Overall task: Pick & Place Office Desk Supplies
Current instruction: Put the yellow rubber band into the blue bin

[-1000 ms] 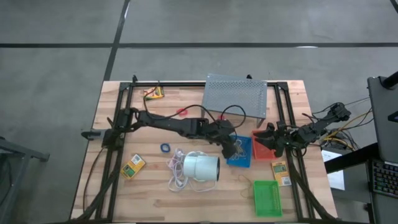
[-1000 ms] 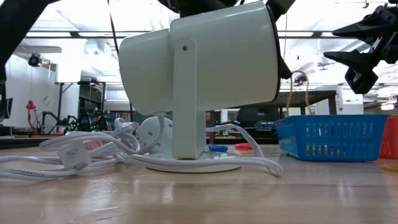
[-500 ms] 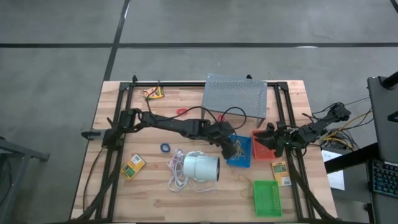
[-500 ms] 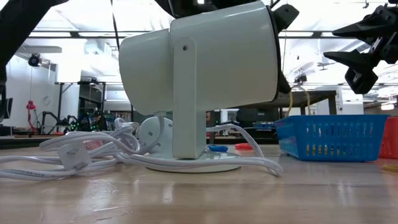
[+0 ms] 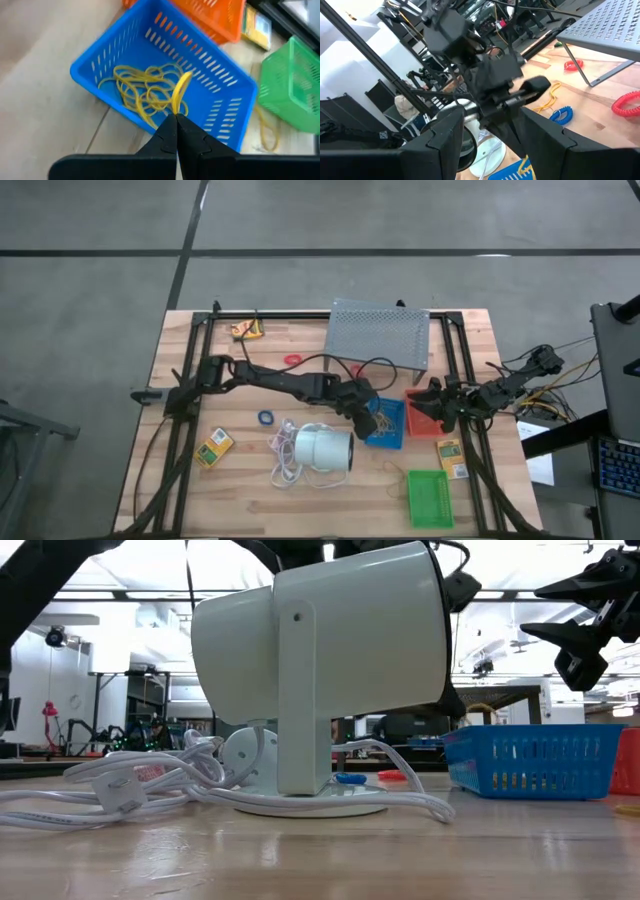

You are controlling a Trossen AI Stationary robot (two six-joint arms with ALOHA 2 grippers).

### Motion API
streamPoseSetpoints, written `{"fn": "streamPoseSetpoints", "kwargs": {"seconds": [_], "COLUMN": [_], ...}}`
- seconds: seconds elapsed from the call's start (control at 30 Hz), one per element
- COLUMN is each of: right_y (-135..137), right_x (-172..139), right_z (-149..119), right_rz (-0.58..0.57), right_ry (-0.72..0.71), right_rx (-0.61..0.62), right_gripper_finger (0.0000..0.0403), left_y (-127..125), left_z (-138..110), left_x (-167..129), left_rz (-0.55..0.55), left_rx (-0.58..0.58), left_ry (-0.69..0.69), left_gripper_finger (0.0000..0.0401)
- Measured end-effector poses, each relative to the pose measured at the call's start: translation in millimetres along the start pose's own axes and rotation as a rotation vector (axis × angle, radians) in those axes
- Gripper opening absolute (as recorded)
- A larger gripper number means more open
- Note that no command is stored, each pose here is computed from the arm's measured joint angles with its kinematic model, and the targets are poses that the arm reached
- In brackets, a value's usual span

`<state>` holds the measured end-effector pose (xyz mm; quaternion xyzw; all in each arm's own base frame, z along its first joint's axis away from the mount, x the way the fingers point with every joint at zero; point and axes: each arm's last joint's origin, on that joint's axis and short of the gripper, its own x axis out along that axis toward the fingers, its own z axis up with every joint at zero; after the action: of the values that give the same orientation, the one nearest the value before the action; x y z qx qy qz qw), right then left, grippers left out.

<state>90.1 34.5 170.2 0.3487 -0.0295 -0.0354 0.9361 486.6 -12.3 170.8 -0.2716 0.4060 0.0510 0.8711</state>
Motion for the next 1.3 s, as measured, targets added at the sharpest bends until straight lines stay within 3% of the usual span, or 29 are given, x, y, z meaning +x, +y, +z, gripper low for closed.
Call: {"fn": "streamPoseSetpoints", "kwargs": {"seconds": [0.37, 0.8, 1.3], "right_y": [0.0, 0.0, 0.0], "right_x": [0.0, 0.0, 0.0], "right_z": [0.0, 0.0, 0.0], "right_rz": [0.0, 0.0, 0.0], "right_ry": [0.0, 0.0, 0.0], "right_rx": [0.0, 0.0, 0.0], "right_gripper_finger": [0.0185, 0.0185, 0.0185], "left_y": [5.9, 4.2, 2.4], "left_z": [0.7, 3.5, 5.7], "left_x": [3.6, 2.0, -1.2], "left_rz": [-0.001, -0.011, -0.019], "left_rx": [-0.027, -0.025, -0.022], "left_ry": [0.007, -0.003, -0.015], "left_gripper_finger": [0.0007, 0.0107, 0.0113]}}
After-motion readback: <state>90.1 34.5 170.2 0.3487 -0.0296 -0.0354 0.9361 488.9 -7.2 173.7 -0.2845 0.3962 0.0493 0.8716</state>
